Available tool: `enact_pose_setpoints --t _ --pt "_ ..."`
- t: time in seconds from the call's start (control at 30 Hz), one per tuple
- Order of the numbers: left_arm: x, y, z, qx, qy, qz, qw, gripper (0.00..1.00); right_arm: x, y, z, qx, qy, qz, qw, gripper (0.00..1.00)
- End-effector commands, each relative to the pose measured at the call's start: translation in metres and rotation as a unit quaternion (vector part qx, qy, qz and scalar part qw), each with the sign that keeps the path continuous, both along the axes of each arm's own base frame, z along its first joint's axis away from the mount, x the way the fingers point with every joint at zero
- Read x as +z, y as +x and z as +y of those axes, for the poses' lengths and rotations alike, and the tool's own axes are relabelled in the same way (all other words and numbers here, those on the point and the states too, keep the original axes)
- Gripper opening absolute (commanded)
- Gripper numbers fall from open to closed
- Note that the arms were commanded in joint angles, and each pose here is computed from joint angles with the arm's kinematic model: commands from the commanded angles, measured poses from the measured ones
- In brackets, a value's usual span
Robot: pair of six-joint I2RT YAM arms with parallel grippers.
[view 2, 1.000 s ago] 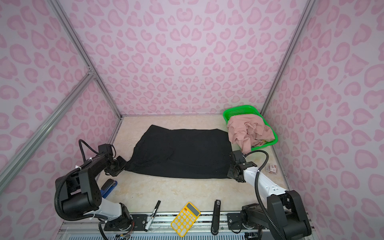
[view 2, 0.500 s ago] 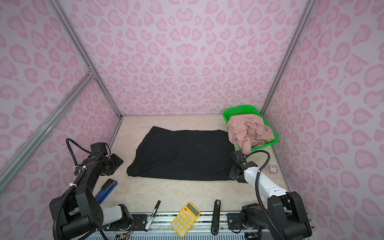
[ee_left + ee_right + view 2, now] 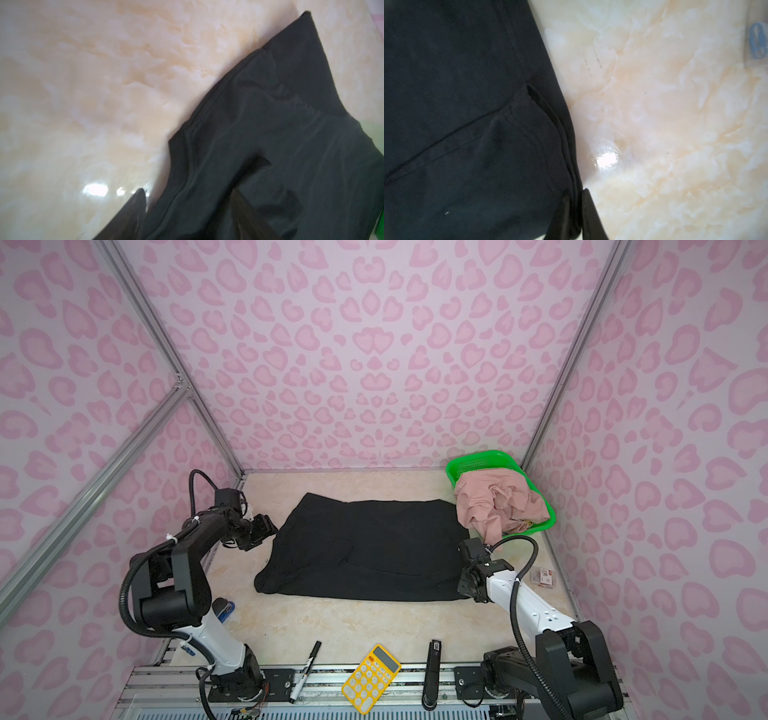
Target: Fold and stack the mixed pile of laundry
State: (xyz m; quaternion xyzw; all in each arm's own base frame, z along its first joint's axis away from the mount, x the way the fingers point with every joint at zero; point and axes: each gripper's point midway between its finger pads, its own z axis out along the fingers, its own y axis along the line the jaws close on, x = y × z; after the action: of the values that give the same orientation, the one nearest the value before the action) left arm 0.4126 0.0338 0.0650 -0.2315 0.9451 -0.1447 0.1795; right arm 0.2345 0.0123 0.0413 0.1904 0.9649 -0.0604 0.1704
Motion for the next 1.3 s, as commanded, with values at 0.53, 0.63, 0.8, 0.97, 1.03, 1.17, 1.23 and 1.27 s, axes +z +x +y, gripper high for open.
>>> enact_pose_setpoints --t 0.53,0.63,0.8,0.97,1.03,1.17,1.23,1.27 --pt "-0.03 -0.023 0.049 0.085 0.051 0.066 0.993 0.03 -0.006 -0.001 0.007 0.015 0.014 0.0 1.0 0.11" --pt "-0.021 -0.04 0.075 0.126 0.057 0.063 0.988 0.03 -0.011 -0.002 0.013 0.029 0.018 0.012 0.999 0.11" --pt "-0.018 -0.051 0.091 0.143 0.041 0.069 0.986 0.04 -0.019 -0.004 0.025 0.055 0.011 0.032 0.998 0.11" --pt "-0.015 -0.049 0.094 0.132 0.046 0.078 0.987 0.46 -0.007 0.01 0.042 0.103 0.004 0.027 0.994 0.2" --pt "-0.005 -0.047 0.102 0.134 0.068 0.074 0.986 0.59 0.011 0.027 0.057 0.138 0.011 0.0 0.99 0.26" --pt "0.027 -0.022 0.115 0.122 0.094 0.034 0.987 0.65 0.046 0.078 0.093 0.204 0.038 -0.055 0.977 0.38" --pt "0.039 0.0 0.112 0.096 0.077 0.001 0.992 0.65 0.054 0.105 0.107 0.226 0.039 -0.066 0.971 0.41" --pt "0.042 0.013 0.108 0.079 0.064 -0.015 0.995 0.65 0.058 0.12 0.113 0.236 0.038 -0.072 0.968 0.43"
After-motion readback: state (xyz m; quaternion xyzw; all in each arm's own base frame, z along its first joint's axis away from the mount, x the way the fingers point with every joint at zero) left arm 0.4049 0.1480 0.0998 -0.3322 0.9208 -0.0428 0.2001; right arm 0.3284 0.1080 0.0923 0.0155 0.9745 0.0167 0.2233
